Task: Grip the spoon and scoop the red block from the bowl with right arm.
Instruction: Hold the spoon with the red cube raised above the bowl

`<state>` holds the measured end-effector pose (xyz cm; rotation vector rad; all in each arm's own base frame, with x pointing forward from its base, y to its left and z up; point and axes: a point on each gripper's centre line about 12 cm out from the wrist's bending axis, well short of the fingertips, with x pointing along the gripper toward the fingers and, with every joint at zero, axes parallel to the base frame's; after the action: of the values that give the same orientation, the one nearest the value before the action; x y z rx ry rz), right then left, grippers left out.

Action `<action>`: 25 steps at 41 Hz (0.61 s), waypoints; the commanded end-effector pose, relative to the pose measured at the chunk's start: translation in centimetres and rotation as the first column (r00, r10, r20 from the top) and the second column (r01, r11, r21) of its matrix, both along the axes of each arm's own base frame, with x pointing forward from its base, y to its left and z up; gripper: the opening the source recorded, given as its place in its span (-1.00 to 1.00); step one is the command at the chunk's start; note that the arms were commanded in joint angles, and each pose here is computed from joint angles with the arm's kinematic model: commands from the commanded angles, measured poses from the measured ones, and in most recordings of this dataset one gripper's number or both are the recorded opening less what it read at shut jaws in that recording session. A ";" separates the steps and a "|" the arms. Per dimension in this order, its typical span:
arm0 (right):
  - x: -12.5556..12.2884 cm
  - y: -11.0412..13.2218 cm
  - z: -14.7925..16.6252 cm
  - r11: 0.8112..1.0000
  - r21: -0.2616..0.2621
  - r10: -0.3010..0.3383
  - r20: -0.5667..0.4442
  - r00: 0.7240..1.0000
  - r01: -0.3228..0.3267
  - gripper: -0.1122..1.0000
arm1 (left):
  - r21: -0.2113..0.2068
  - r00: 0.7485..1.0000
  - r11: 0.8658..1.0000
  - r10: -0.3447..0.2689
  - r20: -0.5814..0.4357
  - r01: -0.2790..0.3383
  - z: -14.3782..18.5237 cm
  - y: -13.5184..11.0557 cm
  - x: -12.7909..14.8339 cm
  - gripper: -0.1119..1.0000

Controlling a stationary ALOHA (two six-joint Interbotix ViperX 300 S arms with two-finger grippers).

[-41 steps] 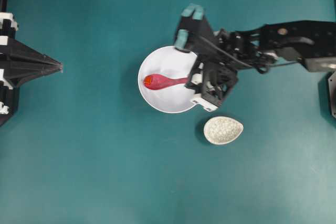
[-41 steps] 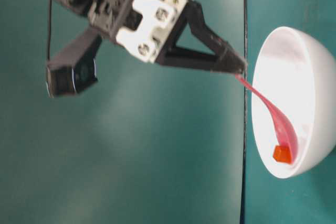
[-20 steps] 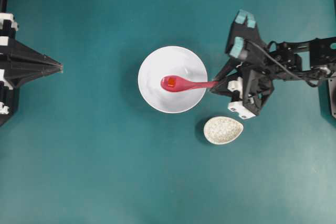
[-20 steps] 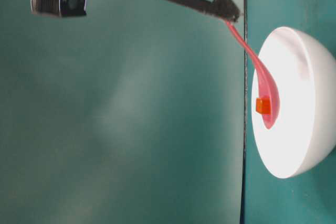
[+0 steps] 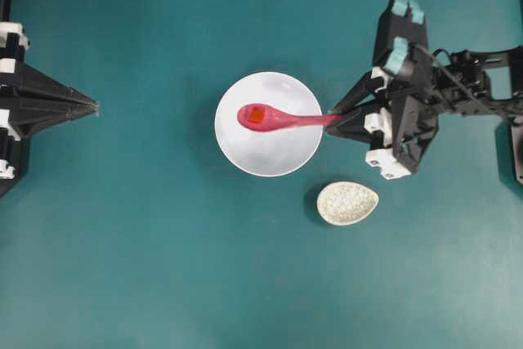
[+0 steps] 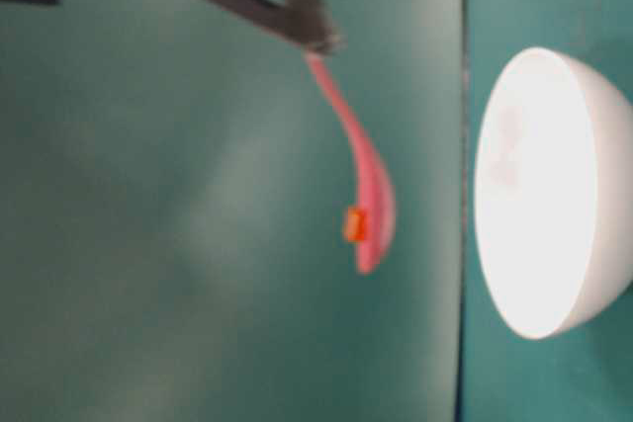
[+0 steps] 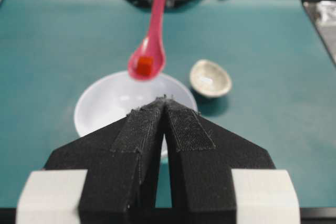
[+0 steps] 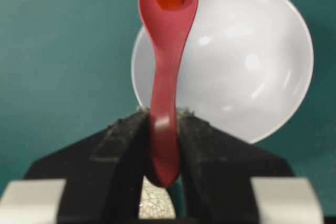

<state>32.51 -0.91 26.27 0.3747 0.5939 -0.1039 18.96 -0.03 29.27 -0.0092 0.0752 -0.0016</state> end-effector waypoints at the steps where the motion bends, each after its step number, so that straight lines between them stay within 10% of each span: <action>1: 0.0 -0.1 3.1 1.000 -0.013 0.005 0.061 0.998 -0.004 -0.36 | 0.005 1.000 1.000 0.001 0.031 -0.001 1.3 0.0 0.2 -0.79; 25: -0.9 0.0 4.9 1.000 -0.004 0.009 0.079 0.997 -0.008 -0.36 | 0.003 0.999 1.000 0.000 0.041 0.000 1.7 0.0 0.2 -0.79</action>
<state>31.47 -0.89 29.73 0.3707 0.5672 -0.0883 19.01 -0.03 29.46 -0.0107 0.0736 -0.0014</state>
